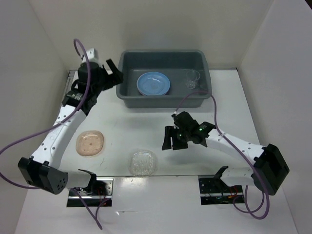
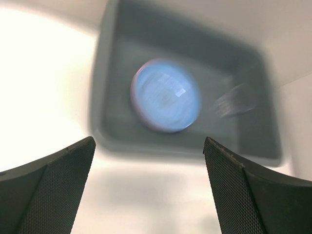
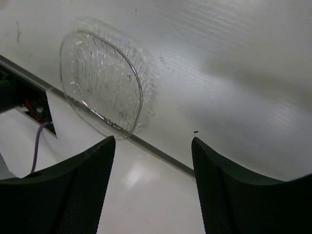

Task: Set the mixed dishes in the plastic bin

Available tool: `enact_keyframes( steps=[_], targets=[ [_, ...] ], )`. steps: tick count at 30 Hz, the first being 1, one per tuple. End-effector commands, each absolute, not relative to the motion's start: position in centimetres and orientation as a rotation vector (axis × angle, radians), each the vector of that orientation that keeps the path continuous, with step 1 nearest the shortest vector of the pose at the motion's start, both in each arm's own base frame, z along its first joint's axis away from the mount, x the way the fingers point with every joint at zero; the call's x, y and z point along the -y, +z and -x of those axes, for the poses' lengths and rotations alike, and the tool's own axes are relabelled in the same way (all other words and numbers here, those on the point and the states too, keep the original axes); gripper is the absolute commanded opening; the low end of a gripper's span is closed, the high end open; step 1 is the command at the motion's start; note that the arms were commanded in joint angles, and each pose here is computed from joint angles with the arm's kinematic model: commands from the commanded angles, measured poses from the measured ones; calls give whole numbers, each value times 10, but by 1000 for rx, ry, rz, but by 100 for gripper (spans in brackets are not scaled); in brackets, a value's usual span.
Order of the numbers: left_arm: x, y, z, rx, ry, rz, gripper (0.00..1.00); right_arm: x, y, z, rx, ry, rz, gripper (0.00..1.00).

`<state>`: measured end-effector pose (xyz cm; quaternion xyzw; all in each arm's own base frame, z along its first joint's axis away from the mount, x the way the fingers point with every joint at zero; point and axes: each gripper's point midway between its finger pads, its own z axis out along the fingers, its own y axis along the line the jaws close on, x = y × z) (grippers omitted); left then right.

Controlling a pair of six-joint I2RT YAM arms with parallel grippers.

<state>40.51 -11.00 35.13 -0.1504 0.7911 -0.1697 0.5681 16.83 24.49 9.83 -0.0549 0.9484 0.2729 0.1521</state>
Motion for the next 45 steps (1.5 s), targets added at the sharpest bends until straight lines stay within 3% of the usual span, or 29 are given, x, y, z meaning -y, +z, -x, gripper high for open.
enact_keyframes(
  steps=[1, 6, 19, 27, 35, 39, 42, 43, 45],
  targets=[
    [95, 248, -400, -2082, -348, 475, 99, -271, 95, -158, -2709, 923, 267, 69],
    [96, 223, -382, -2119, -376, 502, 99, -281, 78, -148, -2729, 978, 319, 69],
    [85, 227, -373, -2088, -345, 526, 100, -299, 48, -168, -2757, 939, 335, 44],
    [75, 219, -369, -2105, -314, 529, 100, -308, 45, -168, -2759, 993, 327, 44],
    [71, 226, -367, -2088, -305, 515, 100, -321, 29, -161, -2809, 988, 361, 36],
    [67, 221, -361, -2098, -283, 511, 100, -324, 21, -155, -2835, 975, 386, 26],
    [67, 224, -360, -2090, -286, 510, 100, -328, 26, -154, -2837, 976, 399, 13],
    [67, 224, -360, -2091, -281, 500, 100, -328, 27, -157, -2831, 959, 406, 3],
    [63, 220, -360, -2097, -272, 511, 100, -324, 42, -157, -2807, 918, 402, 0]
  ],
)
